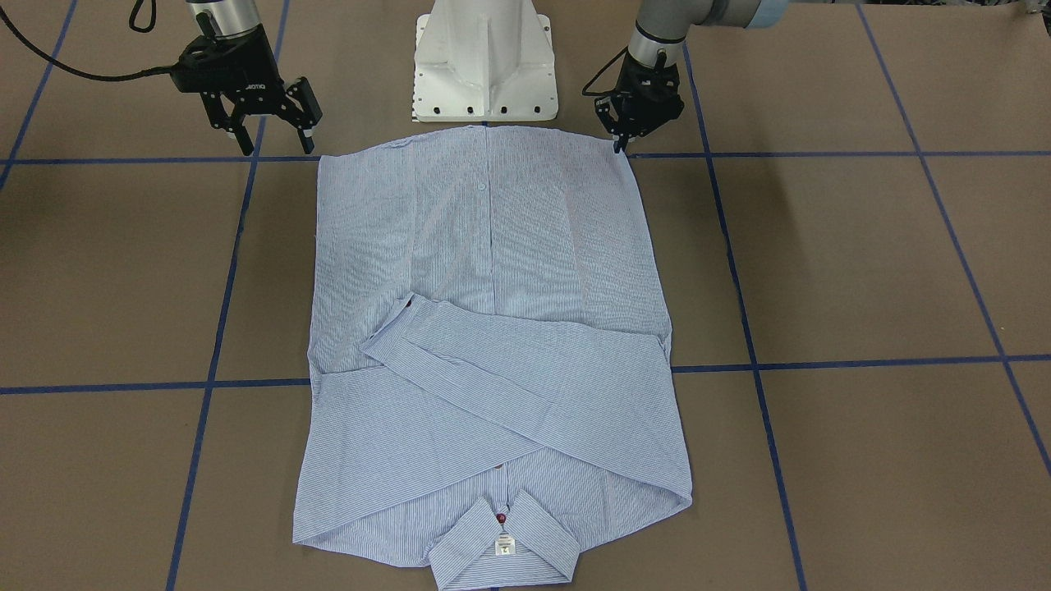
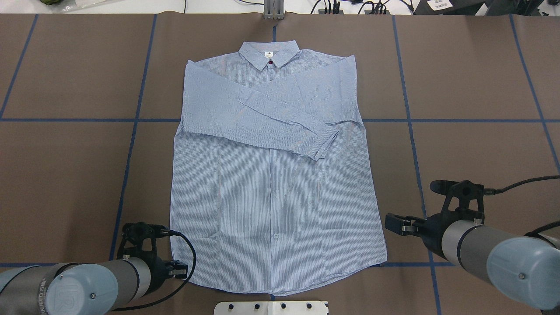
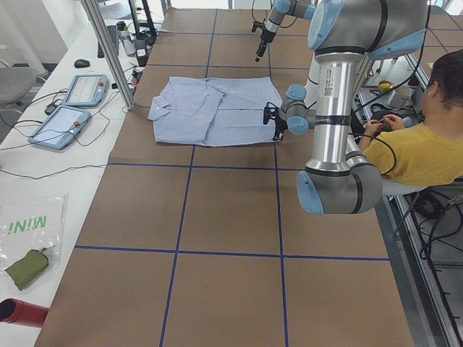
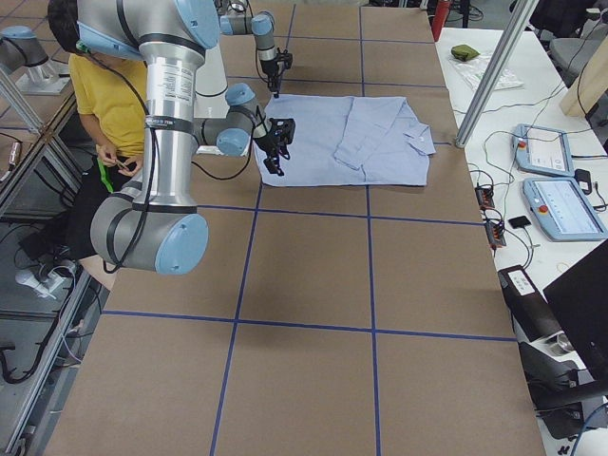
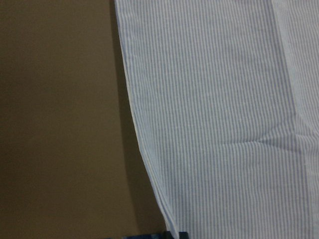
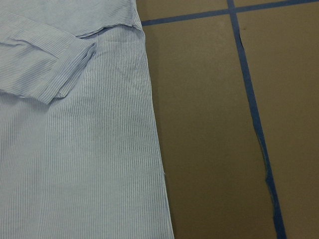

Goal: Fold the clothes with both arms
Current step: 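Grasp both bottom hem corners, one with each gripper, then lift the hem with both grippers and fold it up toward the collar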

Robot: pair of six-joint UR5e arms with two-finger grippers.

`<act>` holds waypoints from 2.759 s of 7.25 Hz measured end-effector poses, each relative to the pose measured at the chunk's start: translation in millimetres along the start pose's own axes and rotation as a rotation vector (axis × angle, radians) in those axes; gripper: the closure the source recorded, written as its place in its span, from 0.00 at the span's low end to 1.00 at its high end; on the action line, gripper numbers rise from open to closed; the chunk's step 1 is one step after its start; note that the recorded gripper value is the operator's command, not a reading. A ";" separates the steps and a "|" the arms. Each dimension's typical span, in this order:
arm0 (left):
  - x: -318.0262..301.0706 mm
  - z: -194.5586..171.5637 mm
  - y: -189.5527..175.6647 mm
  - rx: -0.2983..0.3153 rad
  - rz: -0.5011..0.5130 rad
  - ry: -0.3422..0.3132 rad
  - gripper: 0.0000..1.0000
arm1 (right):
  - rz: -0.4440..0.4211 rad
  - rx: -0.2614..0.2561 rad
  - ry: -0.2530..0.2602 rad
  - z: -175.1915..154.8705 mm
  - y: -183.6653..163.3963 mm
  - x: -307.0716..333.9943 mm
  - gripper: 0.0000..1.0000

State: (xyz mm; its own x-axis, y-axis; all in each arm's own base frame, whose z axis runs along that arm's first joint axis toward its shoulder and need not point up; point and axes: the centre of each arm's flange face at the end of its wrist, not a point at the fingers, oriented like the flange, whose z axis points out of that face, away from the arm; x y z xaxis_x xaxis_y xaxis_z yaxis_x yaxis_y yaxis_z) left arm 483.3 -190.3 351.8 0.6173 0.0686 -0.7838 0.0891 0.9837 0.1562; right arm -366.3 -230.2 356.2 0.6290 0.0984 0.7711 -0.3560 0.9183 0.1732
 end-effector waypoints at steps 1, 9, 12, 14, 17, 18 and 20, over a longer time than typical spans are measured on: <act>1.5 -0.6 0.2 0.001 -0.001 0.005 1.00 | 0.017 0.020 0.004 7.5 15.8 2.1 0.49; 3.1 -1.5 -0.8 0.063 0.005 0.003 1.00 | 0.036 0.085 0.023 61.2 107.2 -12.9 0.52; 2.8 -1.0 -0.8 0.064 0.006 0.001 1.00 | 0.013 0.095 0.050 74.1 117.9 -16.9 0.86; 3.3 -1.1 -0.7 0.063 0.006 0.003 1.00 | 0.004 0.093 0.058 74.0 121.4 -17.0 1.00; 5.0 -2.1 -0.6 0.061 0.007 0.007 1.00 | 0.002 0.086 0.052 63.2 119.9 -22.1 1.00; 6.6 -4.5 -0.9 0.059 0.009 0.013 1.00 | -0.002 0.083 0.059 49.5 114.6 -27.4 1.00; 18.7 -37.4 -6.2 0.057 0.007 0.077 1.00 | 0.005 0.072 0.055 21.6 102.3 -35.9 1.00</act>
State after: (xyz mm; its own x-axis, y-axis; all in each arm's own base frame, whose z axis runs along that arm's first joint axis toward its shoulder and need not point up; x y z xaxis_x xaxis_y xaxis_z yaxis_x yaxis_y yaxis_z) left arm 465.0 -188.9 313.8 0.5567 0.0905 -0.8258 0.1303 0.9722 0.1943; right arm -440.2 -148.1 359.5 0.6636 0.1252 0.7376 -0.4062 0.8882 0.2147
